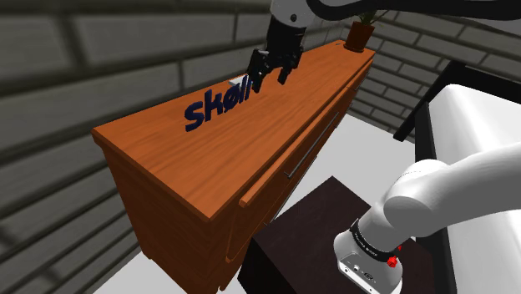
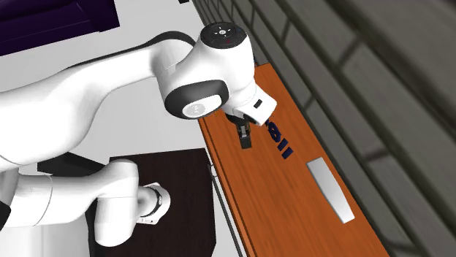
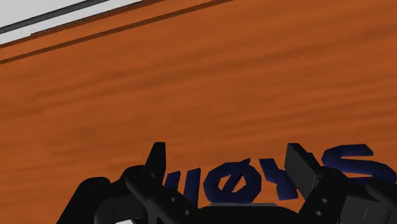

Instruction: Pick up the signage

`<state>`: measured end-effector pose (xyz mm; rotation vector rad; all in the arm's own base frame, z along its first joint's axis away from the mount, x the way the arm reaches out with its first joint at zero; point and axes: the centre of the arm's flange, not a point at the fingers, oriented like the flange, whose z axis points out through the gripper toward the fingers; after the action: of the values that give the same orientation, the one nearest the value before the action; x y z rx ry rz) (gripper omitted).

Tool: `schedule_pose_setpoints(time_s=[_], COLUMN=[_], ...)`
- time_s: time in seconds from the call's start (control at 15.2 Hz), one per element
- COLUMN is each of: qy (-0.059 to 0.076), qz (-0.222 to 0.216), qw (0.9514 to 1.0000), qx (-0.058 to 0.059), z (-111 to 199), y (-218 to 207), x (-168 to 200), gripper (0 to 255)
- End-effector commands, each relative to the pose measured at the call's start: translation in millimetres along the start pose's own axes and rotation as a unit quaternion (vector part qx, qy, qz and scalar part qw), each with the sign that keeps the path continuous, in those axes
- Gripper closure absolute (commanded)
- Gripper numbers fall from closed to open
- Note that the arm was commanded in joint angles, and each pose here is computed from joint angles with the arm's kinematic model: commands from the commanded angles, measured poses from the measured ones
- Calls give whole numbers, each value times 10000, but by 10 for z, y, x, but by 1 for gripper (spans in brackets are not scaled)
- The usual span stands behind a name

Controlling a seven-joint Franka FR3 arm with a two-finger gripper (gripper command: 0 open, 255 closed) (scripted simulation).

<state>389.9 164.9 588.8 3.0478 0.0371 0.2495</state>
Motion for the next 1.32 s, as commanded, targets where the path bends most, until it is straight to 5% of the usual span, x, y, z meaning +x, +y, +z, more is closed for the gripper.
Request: schedule_pose_setpoints(time_s=[0.0, 0.66, 1.25], qy=[96, 532, 532], qz=[91, 480, 480], qw=[9999, 9970, 9970], qx=[59, 293, 293], z=[16, 74, 467], y=[-214, -1119, -1153], x=[135, 804, 739], gripper=[0, 0, 0])
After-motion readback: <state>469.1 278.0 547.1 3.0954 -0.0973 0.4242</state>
